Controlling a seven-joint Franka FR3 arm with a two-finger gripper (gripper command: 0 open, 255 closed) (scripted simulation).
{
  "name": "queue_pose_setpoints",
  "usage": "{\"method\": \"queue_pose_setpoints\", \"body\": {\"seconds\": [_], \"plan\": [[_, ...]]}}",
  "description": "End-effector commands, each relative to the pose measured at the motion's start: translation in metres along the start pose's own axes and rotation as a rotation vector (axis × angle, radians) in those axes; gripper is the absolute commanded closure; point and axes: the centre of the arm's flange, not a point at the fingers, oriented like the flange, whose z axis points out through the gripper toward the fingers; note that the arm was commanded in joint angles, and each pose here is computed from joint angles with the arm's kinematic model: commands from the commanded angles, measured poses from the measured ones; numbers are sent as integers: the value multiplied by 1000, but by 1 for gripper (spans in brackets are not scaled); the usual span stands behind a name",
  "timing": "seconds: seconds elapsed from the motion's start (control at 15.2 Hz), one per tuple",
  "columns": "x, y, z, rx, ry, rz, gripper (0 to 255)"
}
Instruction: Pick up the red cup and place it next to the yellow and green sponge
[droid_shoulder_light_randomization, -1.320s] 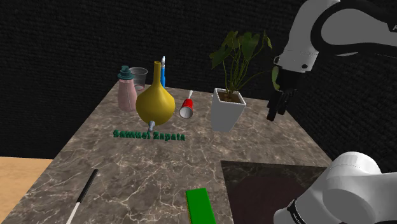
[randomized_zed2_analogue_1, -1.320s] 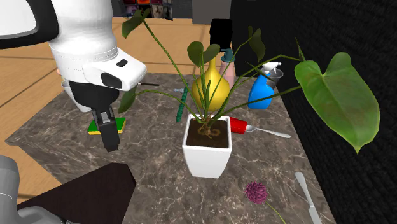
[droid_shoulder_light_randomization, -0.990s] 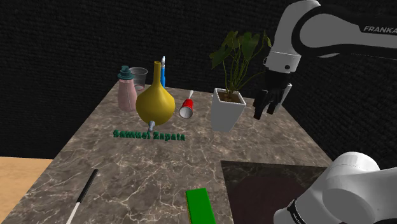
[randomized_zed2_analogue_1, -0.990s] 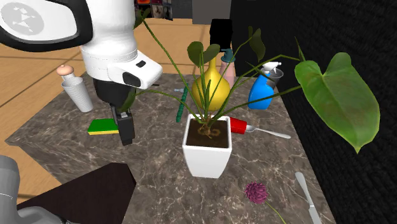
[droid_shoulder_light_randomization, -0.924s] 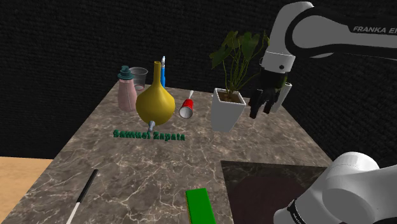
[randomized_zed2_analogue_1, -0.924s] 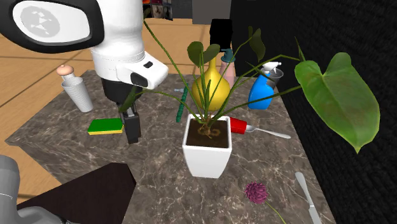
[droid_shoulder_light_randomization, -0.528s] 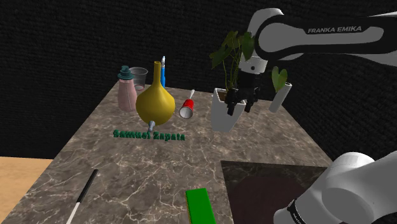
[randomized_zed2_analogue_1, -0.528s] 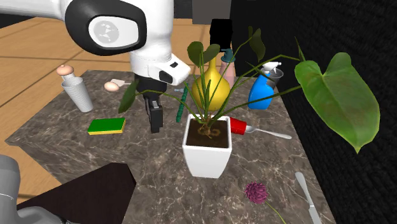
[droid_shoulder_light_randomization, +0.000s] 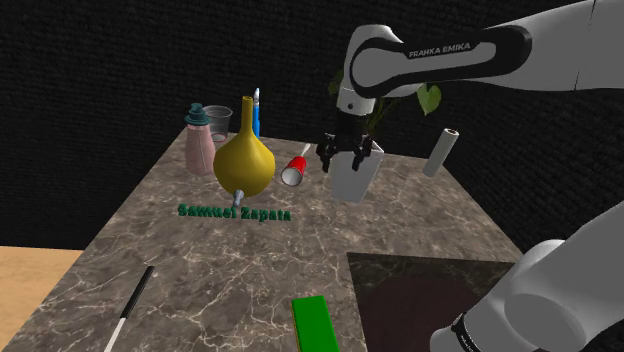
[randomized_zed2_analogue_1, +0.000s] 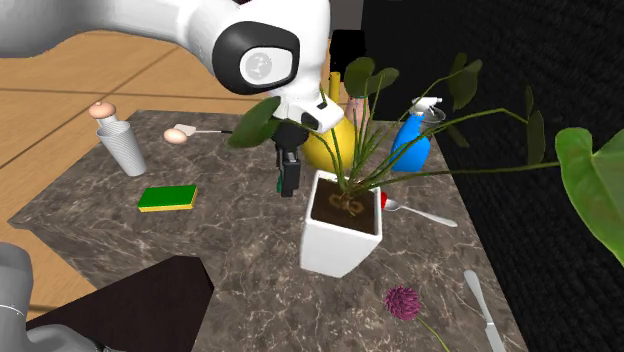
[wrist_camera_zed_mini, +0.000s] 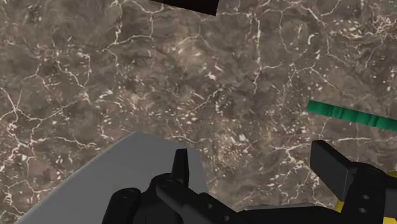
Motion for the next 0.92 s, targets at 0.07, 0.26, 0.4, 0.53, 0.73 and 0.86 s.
{"method": "queue_pose_setpoints", "body": {"seconds": [0.07,0.26,0.4,0.53,0.73,0.86], "plan": [[38,-12,16,-2,0,65,0],[74,-23,26,-3,5,126,0],[99,-29,32,-3,9,167,0],[123,-33,39,-4,13,208,0],[161,-39,48,-4,18,270,0],[186,-41,54,-5,22,311,0]]}}
